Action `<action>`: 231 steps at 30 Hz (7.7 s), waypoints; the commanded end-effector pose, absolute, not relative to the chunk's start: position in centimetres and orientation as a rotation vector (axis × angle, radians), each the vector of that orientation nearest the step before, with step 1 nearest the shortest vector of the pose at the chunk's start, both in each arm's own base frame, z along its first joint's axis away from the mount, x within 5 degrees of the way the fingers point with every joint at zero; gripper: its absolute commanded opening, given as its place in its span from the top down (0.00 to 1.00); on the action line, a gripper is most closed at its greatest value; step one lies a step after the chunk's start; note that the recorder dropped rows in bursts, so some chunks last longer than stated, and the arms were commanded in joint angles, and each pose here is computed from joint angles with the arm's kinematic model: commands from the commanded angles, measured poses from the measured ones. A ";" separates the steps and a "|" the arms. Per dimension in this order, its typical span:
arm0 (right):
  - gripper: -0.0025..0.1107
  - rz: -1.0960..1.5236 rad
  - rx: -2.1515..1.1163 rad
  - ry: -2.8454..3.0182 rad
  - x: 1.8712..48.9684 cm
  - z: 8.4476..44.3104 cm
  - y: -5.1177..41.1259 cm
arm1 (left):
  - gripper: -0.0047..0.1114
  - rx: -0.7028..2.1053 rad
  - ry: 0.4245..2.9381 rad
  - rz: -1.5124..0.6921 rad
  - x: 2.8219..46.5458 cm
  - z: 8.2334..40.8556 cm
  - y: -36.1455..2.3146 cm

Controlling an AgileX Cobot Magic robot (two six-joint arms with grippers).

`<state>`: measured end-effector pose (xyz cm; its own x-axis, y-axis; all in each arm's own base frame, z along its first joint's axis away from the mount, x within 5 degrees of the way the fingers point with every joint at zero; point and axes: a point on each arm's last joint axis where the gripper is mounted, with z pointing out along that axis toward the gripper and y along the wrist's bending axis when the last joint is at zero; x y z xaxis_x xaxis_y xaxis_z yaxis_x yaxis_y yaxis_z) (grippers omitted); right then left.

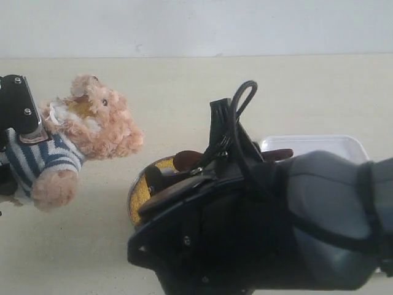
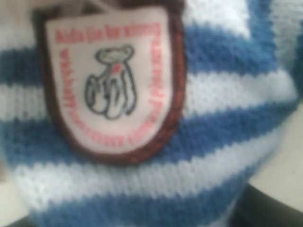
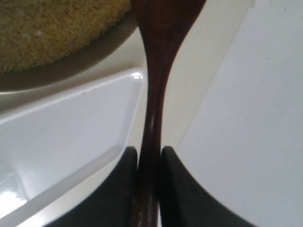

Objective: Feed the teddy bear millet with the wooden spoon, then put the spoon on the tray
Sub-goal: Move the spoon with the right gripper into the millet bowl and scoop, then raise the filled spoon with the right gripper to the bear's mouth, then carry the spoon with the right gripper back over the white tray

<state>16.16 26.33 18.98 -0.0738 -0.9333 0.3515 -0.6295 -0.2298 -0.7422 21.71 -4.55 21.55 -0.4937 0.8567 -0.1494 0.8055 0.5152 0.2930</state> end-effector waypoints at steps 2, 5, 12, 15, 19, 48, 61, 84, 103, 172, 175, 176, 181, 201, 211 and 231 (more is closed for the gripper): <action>0.98 -1.266 -1.903 1.642 16.3 18.1 26.7 | 0.93 1.365 2.464 0.260 21.8 21.8 -4.7; 0.98 -1.277 -1.926 1.631 16.3 17.9 26.7 | 0.93 1.365 2.464 0.260 21.8 21.8 -4.7; 0.98 -1.299 -2.024 1.629 16.1 16.8 26.7 | 0.93 1.365 2.464 0.260 21.8 21.8 -4.7; 0.98 -1.283 -2.083 1.658 15.8 16.6 26.5 | 0.93 1.365 2.464 0.260 21.8 21.8 -4.7; 0.98 -1.254 -2.167 1.696 15.3 16.2 26.2 | 0.93 1.365 2.464 0.260 21.8 21.8 -4.7; 0.98 -0.739 -1.883 2.244 17.2 21.1 26.5 | 0.93 1.335 2.457 0.233 21.9 21.9 -4.9; 0.98 -0.400 -1.702 2.599 19.0 21.4 25.3 | 0.93 1.332 2.460 0.229 21.8 21.9 -5.0; 0.98 0.359 -1.399 2.836 21.0 25.2 23.5 | 0.93 1.295 2.448 0.198 22.0 21.9 -5.2; 0.98 0.647 -1.210 2.655 23.6 31.9 27.6 | 0.93 1.281 2.447 0.186 22.0 22.0 -5.3; 0.98 1.982 -0.597 2.410 29.2 23.9 27.9 | 0.93 1.301 2.439 0.210 22.1 22.0 -5.2; 0.98 1.998 -0.579 2.399 29.3 24.0 27.9 | 0.93 1.301 2.439 0.210 22.1 22.0 -5.2; 0.98 2.005 -0.570 2.396 29.3 24.0 27.9 | 0.93 1.301 2.439 0.210 22.1 22.0 -5.2; 0.98 1.923 -0.722 2.336 28.7 25.3 27.5 | 0.93 1.297 2.431 0.212 22.1 22.0 -5.2; 0.98 0.538 -1.158 2.677 25.2 30.3 18.9 | 0.93 1.292 2.421 0.214 22.2 22.0 -5.2; 0.98 0.142 -0.537 2.868 27.1 27.3 11.7 | 0.93 1.272 2.435 0.209 22.2 22.0 -5.2; 0.98 0.107 -0.073 2.863 22.9 13.9 5.9 | 0.93 0.794 2.560 0.105 22.6 22.3 -5.4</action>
<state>22.75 6.07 14.53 -0.9583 -0.0429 -0.2826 -0.0655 0.9953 0.0711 22.41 -5.17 21.83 -0.7050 0.6214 -0.3418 0.5826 0.7822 0.2207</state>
